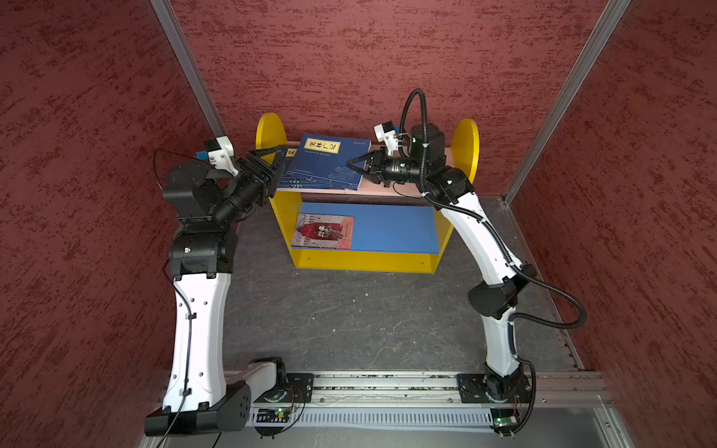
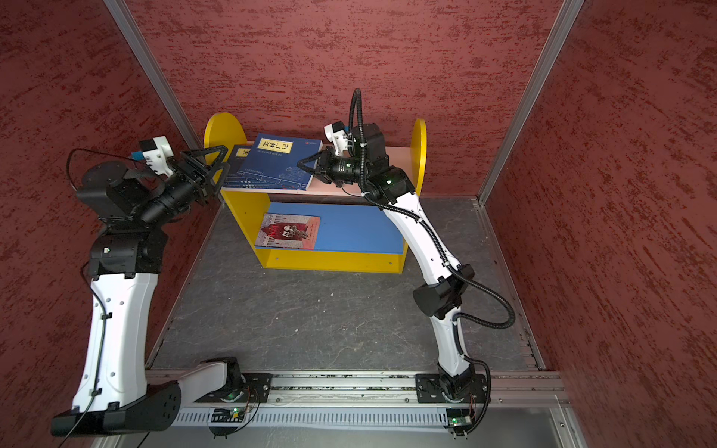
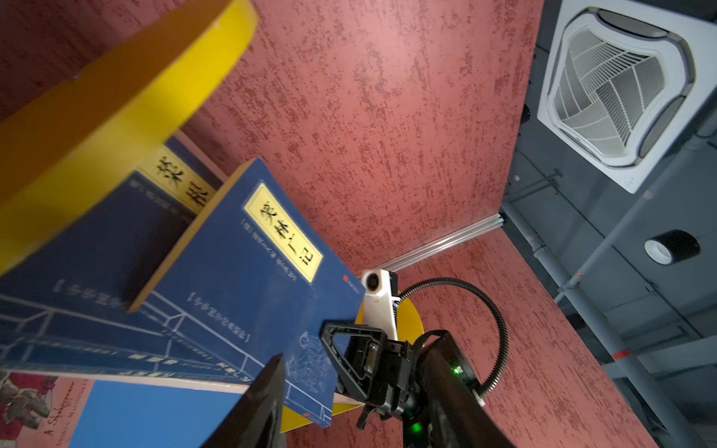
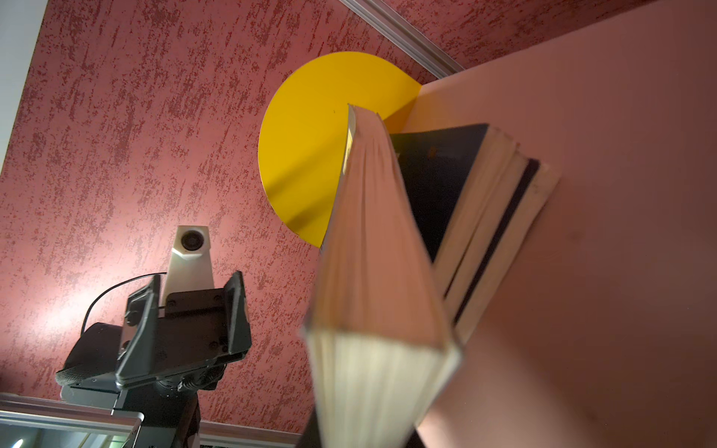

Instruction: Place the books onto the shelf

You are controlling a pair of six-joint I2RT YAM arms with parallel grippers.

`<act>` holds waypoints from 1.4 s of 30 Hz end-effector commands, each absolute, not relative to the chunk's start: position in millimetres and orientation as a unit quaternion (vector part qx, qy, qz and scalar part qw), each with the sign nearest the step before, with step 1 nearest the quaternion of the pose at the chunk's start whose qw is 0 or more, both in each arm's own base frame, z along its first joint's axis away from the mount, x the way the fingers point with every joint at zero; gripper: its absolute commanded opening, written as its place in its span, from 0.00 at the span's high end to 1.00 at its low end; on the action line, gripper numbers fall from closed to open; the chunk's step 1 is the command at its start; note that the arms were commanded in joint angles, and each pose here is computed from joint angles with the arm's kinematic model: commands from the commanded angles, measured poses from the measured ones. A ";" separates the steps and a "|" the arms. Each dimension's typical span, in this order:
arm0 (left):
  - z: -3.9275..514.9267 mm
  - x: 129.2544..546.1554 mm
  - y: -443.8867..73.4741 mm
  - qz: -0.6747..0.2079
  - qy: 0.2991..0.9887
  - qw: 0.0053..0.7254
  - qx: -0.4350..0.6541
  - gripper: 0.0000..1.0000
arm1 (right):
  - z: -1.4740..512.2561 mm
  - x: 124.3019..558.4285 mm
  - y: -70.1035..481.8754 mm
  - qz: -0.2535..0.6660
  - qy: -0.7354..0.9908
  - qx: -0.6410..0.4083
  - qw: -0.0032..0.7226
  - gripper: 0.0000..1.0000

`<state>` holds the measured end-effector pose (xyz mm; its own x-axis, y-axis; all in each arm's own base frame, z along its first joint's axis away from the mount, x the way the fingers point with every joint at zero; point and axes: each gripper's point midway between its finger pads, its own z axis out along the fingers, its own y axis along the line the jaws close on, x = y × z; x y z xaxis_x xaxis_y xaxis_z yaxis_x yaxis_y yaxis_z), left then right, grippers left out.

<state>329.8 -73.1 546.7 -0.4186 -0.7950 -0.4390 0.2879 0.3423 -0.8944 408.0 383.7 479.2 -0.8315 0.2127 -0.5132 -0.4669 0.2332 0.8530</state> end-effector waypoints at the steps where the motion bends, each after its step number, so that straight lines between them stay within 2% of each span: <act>1: 554.1 339.9 -80.3 -0.548 0.638 0.507 -0.186 0.42 | 492.8 409.1 383.8 0.627 0.715 -0.104 0.292 0.96; 9: 536.1 373.4 -101.4 -0.550 0.660 0.477 -0.184 0.44 | 489.5 415.3 384.5 0.627 0.715 -0.097 0.293 0.90; 13: 520.1 388.7 -103.8 -0.543 0.675 0.457 -0.201 0.47 | 492.0 416.2 382.1 0.626 0.714 -0.094 0.297 0.81; 21: 501.2 400.8 -97.7 -0.521 0.691 0.444 -0.233 0.53 | 498.5 418.3 373.7 0.621 0.714 -0.086 0.312 0.46; 25: 499.9 403.7 -96.8 -0.518 0.693 0.444 -0.235 0.54 | 503.3 425.1 359.7 0.600 0.721 -0.060 0.341 0.37; 36: 506.2 402.3 -97.9 -0.521 0.689 0.449 -0.231 0.54 | 503.7 438.9 325.6 0.535 0.745 0.003 0.398 0.34; 39: 516.2 399.3 -98.6 -0.525 0.683 0.458 -0.221 0.53 | 507.3 437.8 320.5 0.528 0.745 0.010 0.407 0.35; 42: 527.3 394.7 -99.5 -0.529 0.677 0.468 -0.207 0.52 | 511.8 435.4 318.1 0.528 0.743 0.011 0.411 0.41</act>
